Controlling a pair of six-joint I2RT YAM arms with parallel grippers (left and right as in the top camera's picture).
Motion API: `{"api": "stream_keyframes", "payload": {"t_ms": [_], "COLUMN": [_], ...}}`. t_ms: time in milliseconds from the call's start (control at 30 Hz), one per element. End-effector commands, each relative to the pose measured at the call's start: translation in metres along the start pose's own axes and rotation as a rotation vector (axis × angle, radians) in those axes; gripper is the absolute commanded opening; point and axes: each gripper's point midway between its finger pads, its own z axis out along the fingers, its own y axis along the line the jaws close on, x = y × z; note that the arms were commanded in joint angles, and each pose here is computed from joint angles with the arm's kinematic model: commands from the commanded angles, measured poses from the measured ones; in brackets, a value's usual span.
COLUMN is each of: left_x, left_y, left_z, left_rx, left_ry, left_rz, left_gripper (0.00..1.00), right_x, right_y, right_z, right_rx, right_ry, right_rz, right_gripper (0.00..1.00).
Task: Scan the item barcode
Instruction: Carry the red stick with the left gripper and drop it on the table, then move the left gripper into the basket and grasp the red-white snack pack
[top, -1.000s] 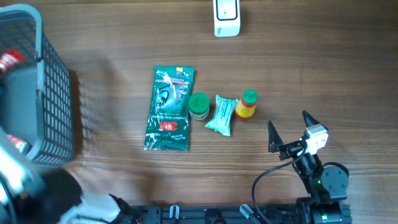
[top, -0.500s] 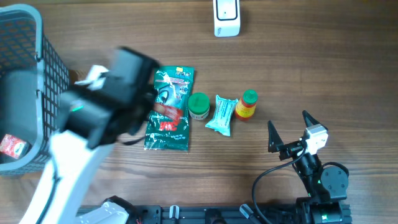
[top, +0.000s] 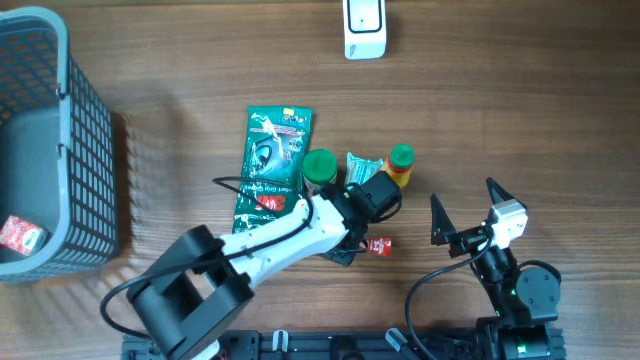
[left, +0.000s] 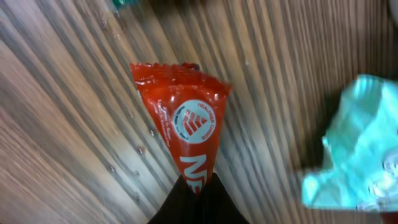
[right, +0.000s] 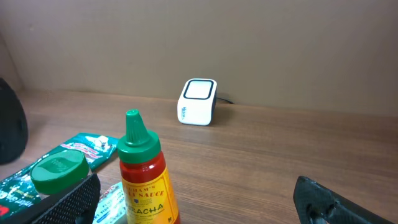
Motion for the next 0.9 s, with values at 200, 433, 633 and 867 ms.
{"api": "stream_keyframes", "payload": {"t_ms": [200,433,633,867], "left_x": [-0.050,-0.122,-0.217,-0.330], "left_y": [-0.039,-0.031,-0.022,0.028], "left_z": [-0.084,-0.213,-0.304,-0.410], "left_rx": [0.152,0.379,0.506,0.536], "left_ry": [-0.037,-0.314,-0.491,-0.787], "left_rz": [-0.035,-0.079,-0.104,-0.173], "left_gripper": [0.57,0.60,0.54,0.60], "right_x": [-0.001,-0.001,-0.001,-0.001], "right_y": [-0.001,-0.001,-0.001,-0.002], "right_z": [0.000,0.000,0.000,0.000], "right_rx": [0.009,0.009,0.009,0.009], "right_ry": [-0.006,-0.006,-0.006,-0.006], "right_rz": [-0.007,-0.007,-0.007,-0.007], "right_gripper": [1.00,1.00,1.00,1.00]}}
